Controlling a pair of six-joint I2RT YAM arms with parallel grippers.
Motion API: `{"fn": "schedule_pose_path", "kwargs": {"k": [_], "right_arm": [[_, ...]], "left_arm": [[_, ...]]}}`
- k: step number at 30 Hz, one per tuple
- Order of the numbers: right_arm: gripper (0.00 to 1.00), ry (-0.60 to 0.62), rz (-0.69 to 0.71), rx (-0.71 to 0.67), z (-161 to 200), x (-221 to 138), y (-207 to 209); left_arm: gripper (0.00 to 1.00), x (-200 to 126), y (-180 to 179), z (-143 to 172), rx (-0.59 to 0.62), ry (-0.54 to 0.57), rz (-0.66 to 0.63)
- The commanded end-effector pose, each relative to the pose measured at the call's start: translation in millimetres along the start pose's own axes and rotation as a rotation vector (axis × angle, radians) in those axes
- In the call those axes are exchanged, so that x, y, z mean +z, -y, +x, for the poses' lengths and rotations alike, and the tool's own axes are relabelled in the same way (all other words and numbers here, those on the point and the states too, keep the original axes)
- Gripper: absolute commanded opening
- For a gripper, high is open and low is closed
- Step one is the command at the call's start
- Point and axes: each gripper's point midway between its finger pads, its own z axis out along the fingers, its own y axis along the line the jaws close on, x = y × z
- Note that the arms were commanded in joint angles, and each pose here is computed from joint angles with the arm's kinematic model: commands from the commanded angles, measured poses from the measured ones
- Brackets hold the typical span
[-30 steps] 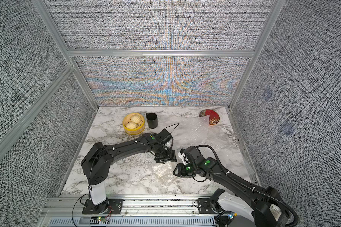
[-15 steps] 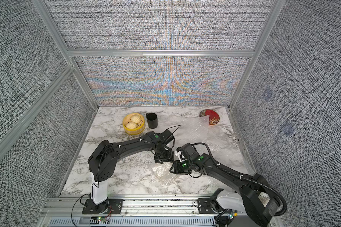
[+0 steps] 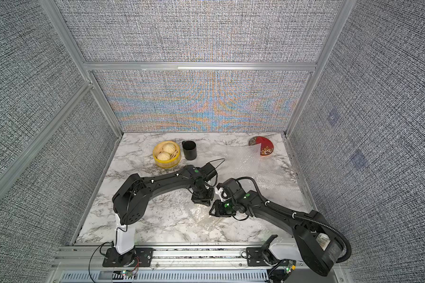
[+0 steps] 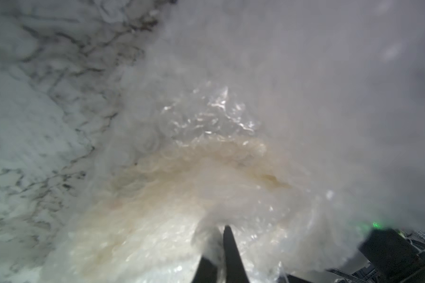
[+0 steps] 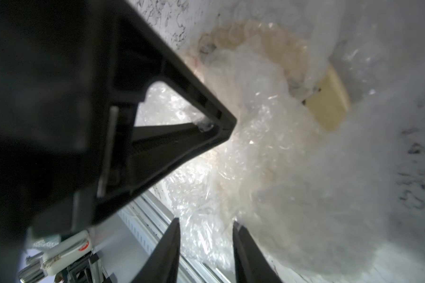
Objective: Unpack dinner plates from bubble wrap
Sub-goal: Unwrap the bubble wrap at the center of the board.
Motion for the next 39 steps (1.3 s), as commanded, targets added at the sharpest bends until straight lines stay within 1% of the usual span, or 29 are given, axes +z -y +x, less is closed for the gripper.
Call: {"fn": "schedule_pose_path", "kwargs": {"k": [1, 6, 8, 9, 10, 12, 16, 19, 21, 23, 25, 26, 27, 31, 37, 39], "right_arm": [[0.38, 0.008, 0.032, -0.032, 1.6, 2.4, 1.4], [0.38, 0.025, 0.162, 0.005, 1.5, 2.9, 20.6], [0.36, 0.047, 0.198, 0.026, -0.8, 0.9, 27.3], [0.35, 0.057, 0.210, 0.032, -2.4, -0.3, 28.8], [0.33, 0.073, 0.223, 0.040, -5.0, -1.4, 30.8], [0.31, 0.090, 0.225, 0.046, -9.7, -0.5, 30.5], [0.27, 0.070, 0.229, 0.029, -15.2, 10.2, 24.2], [0.18, 0.053, 0.208, 0.001, -16.2, 19.5, 13.7], [0.09, 0.050, 0.192, -0.033, -15.6, 20.6, 3.2], [0.00, 0.069, 0.167, -0.104, -14.2, 15.0, -12.7], [0.00, 0.092, 0.123, -0.176, -11.6, 6.8, -29.5], [0.00, 0.105, 0.088, -0.213, -9.3, 1.1, -38.6], [0.00, 0.109, 0.061, -0.236, -6.4, -3.0, -44.5], [0.00, 0.106, -0.038, -0.279, 8.7, -16.0, -53.6], [0.00, 0.095, -0.139, -0.246, 23.1, -26.7, -51.6], [0.08, 0.112, -0.172, -0.240, 24.4, -33.3, -52.6]], "left_arm": [[0.00, -0.5, 7.7, -1.7, 0.002, 0.003, 0.040], [0.00, -1.3, 6.0, 1.6, -0.002, 0.000, 0.042], [0.00, 0.4, 4.2, 3.5, -0.003, -0.006, 0.038], [0.00, 1.4, 2.7, 3.8, -0.007, -0.009, 0.035], [0.00, -8.2, 6.4, 5.1, 0.002, 0.009, 0.049], [0.00, -9.1, 5.9, 6.5, 0.002, 0.010, 0.051], [0.00, -7.4, 5.1, 9.2, -0.002, 0.002, 0.060], [0.00, -3.1, 4.7, 9.8, -0.010, -0.006, 0.069], [0.00, 0.0, 2.9, 9.5, -0.013, -0.010, 0.063], [0.00, 4.3, -2.0, 7.4, -0.020, -0.009, 0.044], [0.18, 6.6, -5.0, 5.6, -0.026, -0.009, 0.037], [0.19, 6.0, -5.4, 3.5, -0.027, -0.004, 0.039], [0.20, 14.6, -9.8, 2.3, -0.037, -0.017, 0.025], [0.20, 24.0, -13.8, -1.9, -0.044, -0.027, 0.009], [0.20, 29.9, -14.6, -7.1, -0.055, -0.024, -0.002], [0.20, 27.3, -13.9, -7.8, -0.054, -0.019, -0.001]]}}
